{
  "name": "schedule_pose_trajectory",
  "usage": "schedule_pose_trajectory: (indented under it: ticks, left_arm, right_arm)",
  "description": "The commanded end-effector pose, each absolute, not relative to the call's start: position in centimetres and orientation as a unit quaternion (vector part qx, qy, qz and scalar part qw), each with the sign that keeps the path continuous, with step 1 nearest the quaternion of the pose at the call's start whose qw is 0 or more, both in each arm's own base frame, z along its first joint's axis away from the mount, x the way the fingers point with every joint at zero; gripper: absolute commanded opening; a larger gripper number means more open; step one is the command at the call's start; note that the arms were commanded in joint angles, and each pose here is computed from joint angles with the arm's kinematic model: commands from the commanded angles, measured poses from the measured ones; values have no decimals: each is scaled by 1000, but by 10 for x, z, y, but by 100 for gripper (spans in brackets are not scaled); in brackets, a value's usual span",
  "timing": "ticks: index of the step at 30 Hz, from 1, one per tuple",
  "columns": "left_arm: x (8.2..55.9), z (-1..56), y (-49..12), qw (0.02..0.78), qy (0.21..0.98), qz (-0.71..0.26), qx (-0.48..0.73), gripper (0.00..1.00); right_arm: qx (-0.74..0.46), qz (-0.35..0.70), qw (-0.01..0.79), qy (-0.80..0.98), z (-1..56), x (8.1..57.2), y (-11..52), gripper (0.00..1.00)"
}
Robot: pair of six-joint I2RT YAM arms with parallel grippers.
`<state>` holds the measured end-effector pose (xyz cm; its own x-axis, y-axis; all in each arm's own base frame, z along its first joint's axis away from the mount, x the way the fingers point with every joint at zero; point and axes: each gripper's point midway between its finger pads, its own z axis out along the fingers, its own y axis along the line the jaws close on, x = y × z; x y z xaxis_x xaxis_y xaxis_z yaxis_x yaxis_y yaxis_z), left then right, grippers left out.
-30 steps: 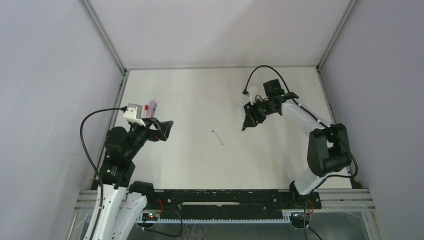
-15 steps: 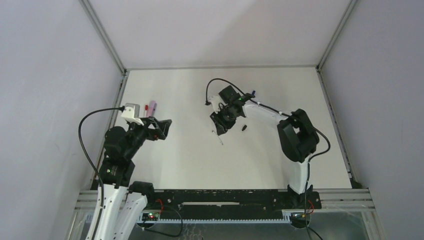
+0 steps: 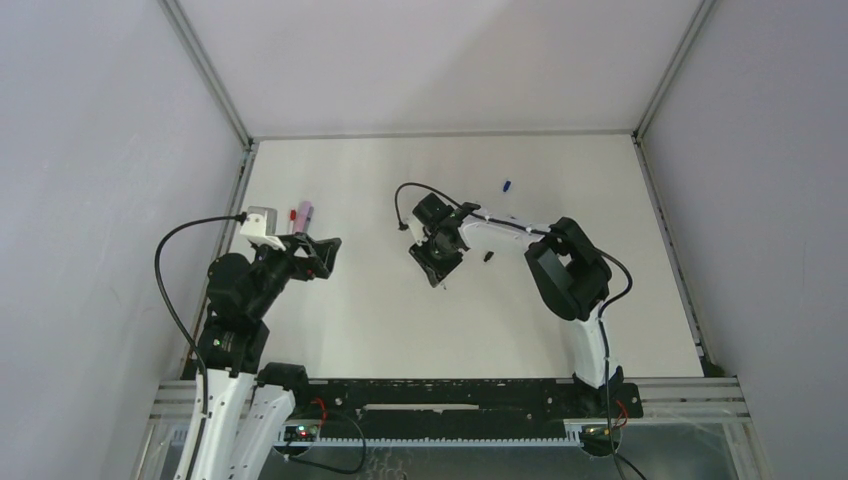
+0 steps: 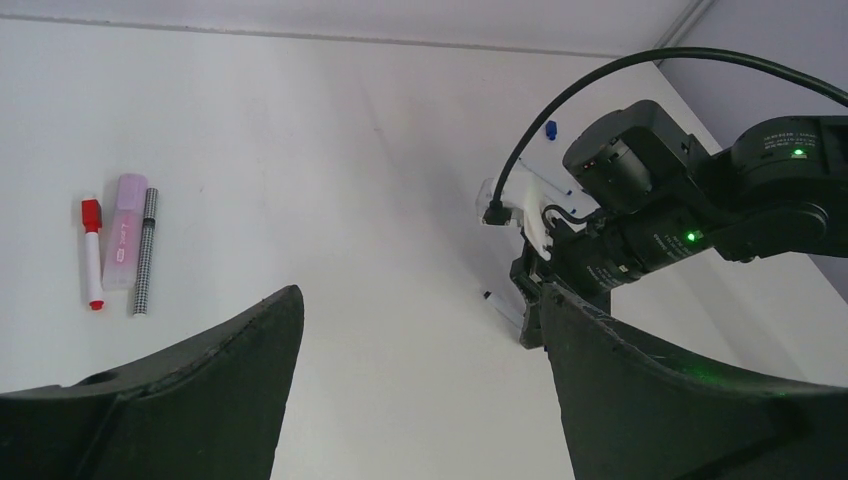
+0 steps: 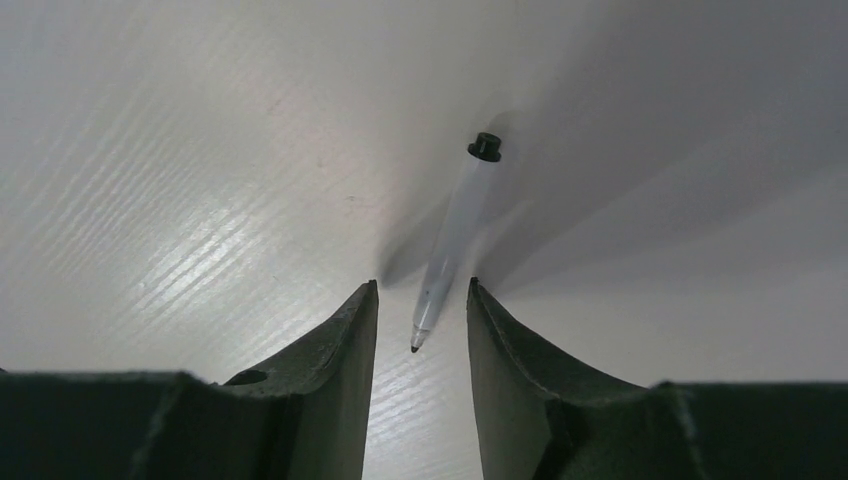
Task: Insert the pens into the pen caps
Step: Pick up the pen from the center of the board.
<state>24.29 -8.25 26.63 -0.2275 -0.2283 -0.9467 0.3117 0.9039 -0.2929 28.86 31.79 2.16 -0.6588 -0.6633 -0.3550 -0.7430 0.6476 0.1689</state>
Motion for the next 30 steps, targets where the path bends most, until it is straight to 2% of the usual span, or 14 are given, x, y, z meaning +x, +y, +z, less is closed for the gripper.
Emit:
schedule_pose_trajectory:
  ticks: [1,6,13,20,26,30]
  left_arm:
    - [245,266,-80,627,747,-218,21,90]
    - [245,265,-80,628,747,-218,21,90]
    - [244,266,-80,629,746,-218,22,91]
    - [243,267,-85,628,743,-229,32,91]
    - [230,281,-114,632,709,-297,100,92]
    - [217,293,-140,628,669,-371,143,86]
  right_arm:
    - [-380,127,146,904,24,298,318,44]
    - [-392,101,145,903,15,297,312,31]
    - [-413,61,144,897,4,296,304,27]
    - [-425,59,144,892,7,293,298,0]
    - [-428,155,181,872,62,287,306,0]
    - [-417,253,210,847,114,279,299,0]
